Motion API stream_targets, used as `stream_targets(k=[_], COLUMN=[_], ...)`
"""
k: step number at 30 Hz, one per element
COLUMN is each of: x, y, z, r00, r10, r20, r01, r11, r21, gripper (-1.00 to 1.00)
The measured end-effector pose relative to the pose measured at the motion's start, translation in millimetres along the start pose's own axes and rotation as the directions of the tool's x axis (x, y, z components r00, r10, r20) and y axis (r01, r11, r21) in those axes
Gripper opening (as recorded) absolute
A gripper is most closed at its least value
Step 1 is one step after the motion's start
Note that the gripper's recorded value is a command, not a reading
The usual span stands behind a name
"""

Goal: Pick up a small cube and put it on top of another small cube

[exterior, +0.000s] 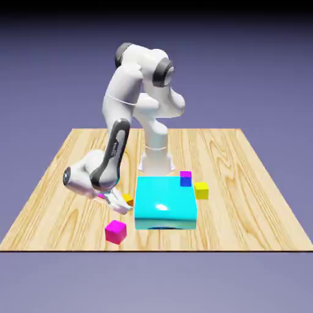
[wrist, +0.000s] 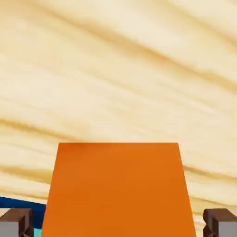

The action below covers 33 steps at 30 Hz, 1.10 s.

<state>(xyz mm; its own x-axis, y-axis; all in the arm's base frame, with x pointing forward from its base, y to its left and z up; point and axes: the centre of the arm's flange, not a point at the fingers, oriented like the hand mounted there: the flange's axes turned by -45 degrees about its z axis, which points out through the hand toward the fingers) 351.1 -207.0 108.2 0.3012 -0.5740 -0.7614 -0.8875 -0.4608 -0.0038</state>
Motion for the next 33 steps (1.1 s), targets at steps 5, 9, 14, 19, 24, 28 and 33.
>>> stream_targets(k=[5,9,14,19,24,28,33], x=[-26,-29,-58,-111,-222,-311,-395], y=[-68,-126,-207,-287,-321,-293,-186], z=[-43,-57,-59,-50,77,189,305], r00=[0.973,0.911,0.776,0.579,0.410,0.292,0.255], r10=[-0.217,-0.370,-0.580,-0.770,-0.909,-0.868,-0.589], r20=[-0.078,-0.182,-0.249,-0.269,0.070,0.402,0.767], r01=[0.209,0.324,0.465,0.576,0.688,0.693,0.560], r11=[0.973,0.916,0.792,0.620,0.259,-0.098,-0.556], r21=[-0.099,-0.237,-0.396,-0.533,-0.678,-0.714,-0.614], gripper=[-1.00,-1.00,-1.00,-1.00,-1.00,-1.00,-1.00])
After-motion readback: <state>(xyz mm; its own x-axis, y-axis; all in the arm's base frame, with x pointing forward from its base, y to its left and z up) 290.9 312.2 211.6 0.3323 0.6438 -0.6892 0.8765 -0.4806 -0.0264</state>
